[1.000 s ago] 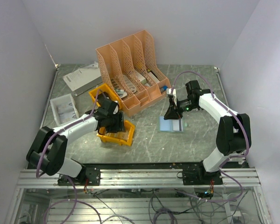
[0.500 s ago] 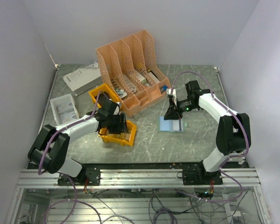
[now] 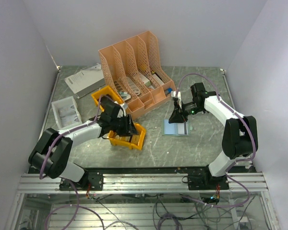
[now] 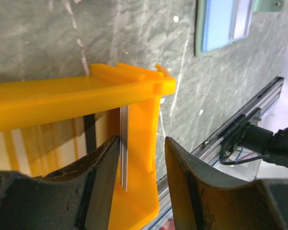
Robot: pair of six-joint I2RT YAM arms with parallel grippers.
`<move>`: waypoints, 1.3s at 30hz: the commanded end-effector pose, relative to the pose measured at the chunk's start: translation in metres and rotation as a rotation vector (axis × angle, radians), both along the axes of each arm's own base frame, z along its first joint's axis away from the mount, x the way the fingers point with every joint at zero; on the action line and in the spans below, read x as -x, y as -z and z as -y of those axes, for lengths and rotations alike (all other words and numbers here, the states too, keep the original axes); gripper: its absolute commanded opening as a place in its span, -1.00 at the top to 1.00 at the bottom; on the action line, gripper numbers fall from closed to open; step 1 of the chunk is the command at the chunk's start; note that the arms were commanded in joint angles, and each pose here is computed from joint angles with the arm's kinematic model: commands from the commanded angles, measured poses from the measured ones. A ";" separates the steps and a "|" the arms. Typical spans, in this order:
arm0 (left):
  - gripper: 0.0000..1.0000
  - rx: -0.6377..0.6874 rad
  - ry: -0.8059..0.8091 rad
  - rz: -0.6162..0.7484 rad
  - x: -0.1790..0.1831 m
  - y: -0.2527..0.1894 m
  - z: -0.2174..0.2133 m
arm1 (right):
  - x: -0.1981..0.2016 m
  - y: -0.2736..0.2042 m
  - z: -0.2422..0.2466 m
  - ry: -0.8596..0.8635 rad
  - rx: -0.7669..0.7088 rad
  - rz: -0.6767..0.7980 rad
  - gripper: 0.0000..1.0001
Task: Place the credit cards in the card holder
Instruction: Pick up the credit card from the storage box.
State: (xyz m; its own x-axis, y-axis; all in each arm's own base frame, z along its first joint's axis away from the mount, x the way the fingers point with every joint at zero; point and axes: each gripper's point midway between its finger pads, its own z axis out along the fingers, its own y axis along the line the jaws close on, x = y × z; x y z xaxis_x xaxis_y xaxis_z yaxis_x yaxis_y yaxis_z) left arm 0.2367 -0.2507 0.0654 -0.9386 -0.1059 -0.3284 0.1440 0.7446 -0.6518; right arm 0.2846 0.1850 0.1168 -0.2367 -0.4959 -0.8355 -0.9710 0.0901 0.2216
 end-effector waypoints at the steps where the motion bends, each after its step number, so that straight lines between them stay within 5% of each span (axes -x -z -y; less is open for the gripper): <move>1: -0.05 0.118 0.046 -0.002 0.006 -0.010 0.026 | -0.005 -0.004 0.000 -0.005 -0.003 0.019 0.70; 7: 0.10 0.120 0.060 -0.006 0.009 -0.005 0.035 | -0.005 -0.004 -0.001 -0.006 -0.009 0.012 0.70; 16: 0.04 -0.132 0.008 0.021 0.000 0.011 0.007 | -0.004 -0.003 -0.001 -0.009 -0.008 0.007 0.70; 25: -0.04 -0.106 0.053 0.030 0.003 0.005 0.022 | -0.004 -0.003 -0.001 -0.008 -0.008 0.008 0.70; 39: 0.53 -0.196 0.021 0.023 0.000 0.011 0.006 | -0.003 -0.004 -0.001 -0.012 -0.013 0.004 0.70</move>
